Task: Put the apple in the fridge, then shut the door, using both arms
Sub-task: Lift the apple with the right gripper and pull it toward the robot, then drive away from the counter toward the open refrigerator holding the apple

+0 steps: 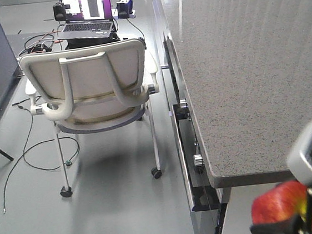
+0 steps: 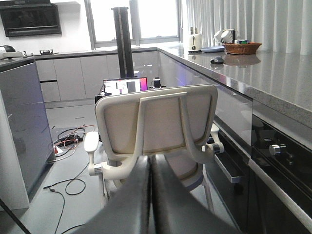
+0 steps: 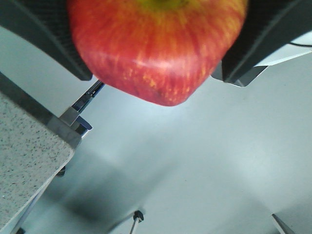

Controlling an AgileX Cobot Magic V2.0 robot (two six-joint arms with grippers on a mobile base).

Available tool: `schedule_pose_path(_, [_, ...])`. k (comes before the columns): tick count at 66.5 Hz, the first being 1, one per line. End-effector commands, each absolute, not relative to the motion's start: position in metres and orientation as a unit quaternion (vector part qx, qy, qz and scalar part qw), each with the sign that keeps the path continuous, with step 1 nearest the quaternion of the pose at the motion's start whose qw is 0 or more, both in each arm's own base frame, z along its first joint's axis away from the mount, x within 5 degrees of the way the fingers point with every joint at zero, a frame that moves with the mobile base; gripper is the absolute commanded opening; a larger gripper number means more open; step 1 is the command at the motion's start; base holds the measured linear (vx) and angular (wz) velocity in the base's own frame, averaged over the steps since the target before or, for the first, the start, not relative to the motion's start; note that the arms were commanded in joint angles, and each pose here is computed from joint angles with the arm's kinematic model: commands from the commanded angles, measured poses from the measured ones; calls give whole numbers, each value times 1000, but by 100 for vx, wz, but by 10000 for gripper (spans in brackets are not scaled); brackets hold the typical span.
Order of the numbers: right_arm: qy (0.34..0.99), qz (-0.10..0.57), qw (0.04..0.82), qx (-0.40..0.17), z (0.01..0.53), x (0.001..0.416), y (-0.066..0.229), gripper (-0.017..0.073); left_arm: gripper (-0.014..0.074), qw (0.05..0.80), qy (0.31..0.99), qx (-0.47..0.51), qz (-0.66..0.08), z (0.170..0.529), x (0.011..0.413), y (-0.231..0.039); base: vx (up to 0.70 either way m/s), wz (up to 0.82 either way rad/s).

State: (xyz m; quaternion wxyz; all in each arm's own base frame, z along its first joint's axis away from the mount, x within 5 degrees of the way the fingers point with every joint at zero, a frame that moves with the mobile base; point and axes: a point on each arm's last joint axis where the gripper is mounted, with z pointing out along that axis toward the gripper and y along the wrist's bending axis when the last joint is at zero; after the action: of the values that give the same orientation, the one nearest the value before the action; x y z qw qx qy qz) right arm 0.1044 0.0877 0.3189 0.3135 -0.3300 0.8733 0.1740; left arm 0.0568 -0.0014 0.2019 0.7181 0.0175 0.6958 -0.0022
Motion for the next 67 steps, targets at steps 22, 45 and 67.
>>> schedule_pose_path(22, [839,194,388,-330,332,83,75,150,-6,738,675,13,-10,200,57,-2,0,0])
schedule_pose_path(45, [839,194,388,-330,332,83,75,150,-6,738,675,13,-10,200,57,-2,0,0])
schedule_pose_path(67, [839,194,388,-329,332,83,75,150,-6,738,675,13,-10,200,57,-2,0,0])
